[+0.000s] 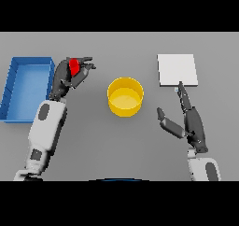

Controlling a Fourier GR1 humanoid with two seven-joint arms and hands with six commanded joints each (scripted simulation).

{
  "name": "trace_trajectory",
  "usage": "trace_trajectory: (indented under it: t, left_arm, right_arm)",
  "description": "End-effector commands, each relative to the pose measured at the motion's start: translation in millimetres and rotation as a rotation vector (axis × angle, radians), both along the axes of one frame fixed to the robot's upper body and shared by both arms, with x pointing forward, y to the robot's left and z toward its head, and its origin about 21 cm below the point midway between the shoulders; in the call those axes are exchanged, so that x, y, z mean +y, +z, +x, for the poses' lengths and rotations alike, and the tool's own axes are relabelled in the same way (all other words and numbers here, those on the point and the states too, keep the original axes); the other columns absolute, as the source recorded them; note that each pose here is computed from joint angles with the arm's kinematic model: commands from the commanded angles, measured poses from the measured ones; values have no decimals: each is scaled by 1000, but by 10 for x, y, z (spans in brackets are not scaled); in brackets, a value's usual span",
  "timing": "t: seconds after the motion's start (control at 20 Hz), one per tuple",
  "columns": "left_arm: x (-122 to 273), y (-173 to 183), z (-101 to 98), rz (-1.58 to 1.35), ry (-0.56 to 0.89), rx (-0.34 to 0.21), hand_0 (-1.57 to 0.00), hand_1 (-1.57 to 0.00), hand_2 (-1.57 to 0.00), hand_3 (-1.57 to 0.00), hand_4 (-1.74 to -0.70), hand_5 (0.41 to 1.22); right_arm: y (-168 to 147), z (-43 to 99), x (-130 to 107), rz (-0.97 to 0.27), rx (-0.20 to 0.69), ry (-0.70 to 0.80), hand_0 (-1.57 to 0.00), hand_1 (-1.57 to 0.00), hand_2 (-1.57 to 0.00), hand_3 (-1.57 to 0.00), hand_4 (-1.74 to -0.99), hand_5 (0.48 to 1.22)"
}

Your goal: Pick up the red beaker and tilt it to pour out 1 green nut into yellow bowl. Pick up the yellow bowl and place it on the metallic measuring scale.

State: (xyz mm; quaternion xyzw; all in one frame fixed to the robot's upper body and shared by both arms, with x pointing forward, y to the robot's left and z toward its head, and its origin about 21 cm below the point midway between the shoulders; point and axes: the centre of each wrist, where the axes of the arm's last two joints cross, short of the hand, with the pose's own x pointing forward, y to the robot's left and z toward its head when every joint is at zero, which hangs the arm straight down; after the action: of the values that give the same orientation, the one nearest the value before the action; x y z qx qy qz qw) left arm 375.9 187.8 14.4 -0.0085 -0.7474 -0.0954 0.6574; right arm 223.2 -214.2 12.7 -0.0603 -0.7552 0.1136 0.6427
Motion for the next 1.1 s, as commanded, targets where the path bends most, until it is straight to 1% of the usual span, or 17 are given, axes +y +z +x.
trace_trajectory:
  t: [0.0, 0.1, 0.15, 0.25, 0.3, 0.35, 0.4, 0.45, 0.6, 0.65, 0.75, 0.8, 0.85, 0.95, 1.05]
  left_arm:
    - [8, 33, 5, 26, -7, -2, -1556, -1557, -1558, -1553, -1724, 1130]
    - [29, 89, 16, 67, -18, -7, -1556, -1557, -1558, -1553, -1724, 1133]
    - [40, 114, 23, 87, -23, -10, -1556, -1557, -1558, -1553, -1724, 1135]
    - [55, 165, 38, 124, -29, -15, -1556, -1557, -1558, -1553, -1724, 1139]
    - [73, 240, 55, 170, -38, -28, -1559, -1560, -1561, -1556, -1727, 1138]
    - [54, 256, 41, 225, -66, -46, -1562, -1562, -1563, -1559, -1730, 1134]
    - [40, 313, 60, 278, -72, -43, -1563, -1564, -1564, -1562, -1732, 1129]
    - [37, 359, 73, 358, -94, -43, -1565, -1565, -1566, -1563, -1734, 1124]
    - [-40, 542, 99, 564, -155, -69, -1568, -1568, -1568, -1567, -1737, 1125]
    - [-109, 576, 116, 627, -170, -70, -1569, -1569, -1569, -1568, -1738, 1127]
    - [-208, 647, 118, 754, -214, -96, -1569, -1569, -1570, -1569, -1739, 1134]
    - [-264, 694, 148, 813, -227, -107, -1570, -1570, -1570, -1569, -1740, 1139]
    - [-323, 742, 163, 886, -241, -116, -1570, -1570, -1570, -1570, -1740, 1147]
    - [-438, 780, 169, 1049, -264, -156, -1570, -1570, -1570, -1570, -1740, 1174]
    - [-554, 823, 163, 1193, -303, -177, -1571, -1571, -1571, -1570, -1741, 1191]
  right_arm:
    - [1, -3, -19, -15, -16, -1, 1, 1, 1, 1, -1219, 653]
    - [8, -26, -17, -31, -43, 3, 1, 1, 1, 1, -1219, 659]
    - [-19, -35, -7, -38, -35, -4, 1, 1, 1, 1, -1219, 660]
    - [4, -8, -46, -39, -35, -13, 1, 1, 1, 1, -1219, 661]
    - [0, -16, -35, -46, -37, -6, 1, 1, 1, 1, -1213, 662]
    - [-2, -12, -39, -54, -28, -3, 1, 1, 1, 1, -1210, 664]
    - [-7, -2, -28, -47, -16, -7, 1, 1, 1, 1, -1202, 662]
    - [13, -2, -70, -48, -12, -16, 1, 1, 1, 1, -1199, 658]
    - [28, -7, -67, -48, -8, -11, 1, 1, 1, 1, -1186, 660]
    - [25, -12, -39, -55, -8, -3, 1, 1, 1, 1, -1183, 663]
    - [37, -5, -9, -49, 0, 1, 1, 1, 1, 1, -1178, 667]
    - [40, -31, -25, -52, -6, 7, 1, 1, 1, 1, -1178, 667]
    - [47, -8, -27, -39, 0, 8, 1, 1, 1, 1, -1182, 668]
    - [46, -15, -28, -30, 8, 11, 1, 1, 1, 1, -1183, 671]
    - [52, -9, -8, -17, 10, 0, 1, 1, 1, 1, -1182, 674]
